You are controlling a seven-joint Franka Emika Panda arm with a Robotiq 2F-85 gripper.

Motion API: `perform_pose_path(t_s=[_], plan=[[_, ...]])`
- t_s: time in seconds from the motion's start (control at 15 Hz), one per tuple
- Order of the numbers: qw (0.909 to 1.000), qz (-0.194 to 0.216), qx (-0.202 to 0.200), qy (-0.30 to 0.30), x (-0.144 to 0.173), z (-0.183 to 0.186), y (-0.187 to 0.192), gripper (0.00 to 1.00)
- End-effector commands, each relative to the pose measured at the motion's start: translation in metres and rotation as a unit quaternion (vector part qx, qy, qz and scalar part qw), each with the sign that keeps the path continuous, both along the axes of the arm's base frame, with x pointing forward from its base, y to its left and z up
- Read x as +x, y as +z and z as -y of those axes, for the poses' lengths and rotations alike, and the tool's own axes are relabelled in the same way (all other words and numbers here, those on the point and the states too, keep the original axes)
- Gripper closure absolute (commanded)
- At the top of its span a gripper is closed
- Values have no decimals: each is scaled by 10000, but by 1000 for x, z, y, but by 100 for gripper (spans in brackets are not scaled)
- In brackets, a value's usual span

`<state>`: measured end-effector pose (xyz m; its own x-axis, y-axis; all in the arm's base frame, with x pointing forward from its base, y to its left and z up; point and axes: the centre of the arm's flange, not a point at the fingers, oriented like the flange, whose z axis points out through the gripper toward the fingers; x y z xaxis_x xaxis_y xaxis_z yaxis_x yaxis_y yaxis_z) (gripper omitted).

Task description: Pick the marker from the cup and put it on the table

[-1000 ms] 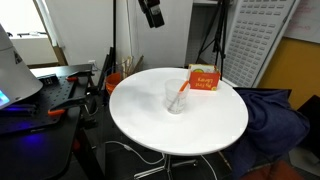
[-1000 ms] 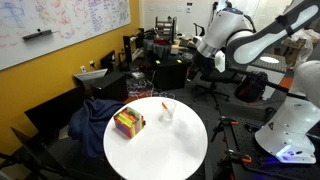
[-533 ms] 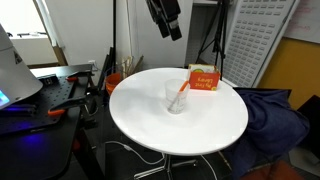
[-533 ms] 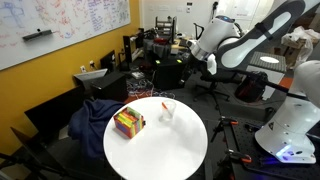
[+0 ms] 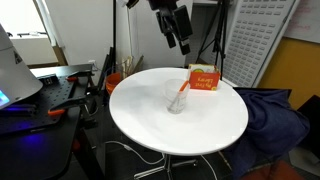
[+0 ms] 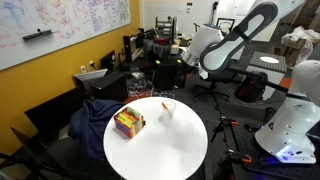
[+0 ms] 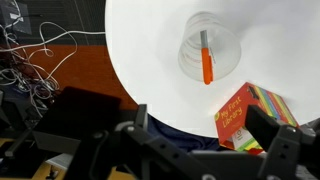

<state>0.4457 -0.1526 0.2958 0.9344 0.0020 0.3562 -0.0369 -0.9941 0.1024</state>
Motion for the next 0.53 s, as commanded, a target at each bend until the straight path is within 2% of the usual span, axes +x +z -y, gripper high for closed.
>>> perform_pose_path(t_s=[0.0, 0.47], plan=[[9998, -125, 174, -62, 19, 6, -13, 0], [9973, -461, 567, -8, 33, 5, -36, 0]])
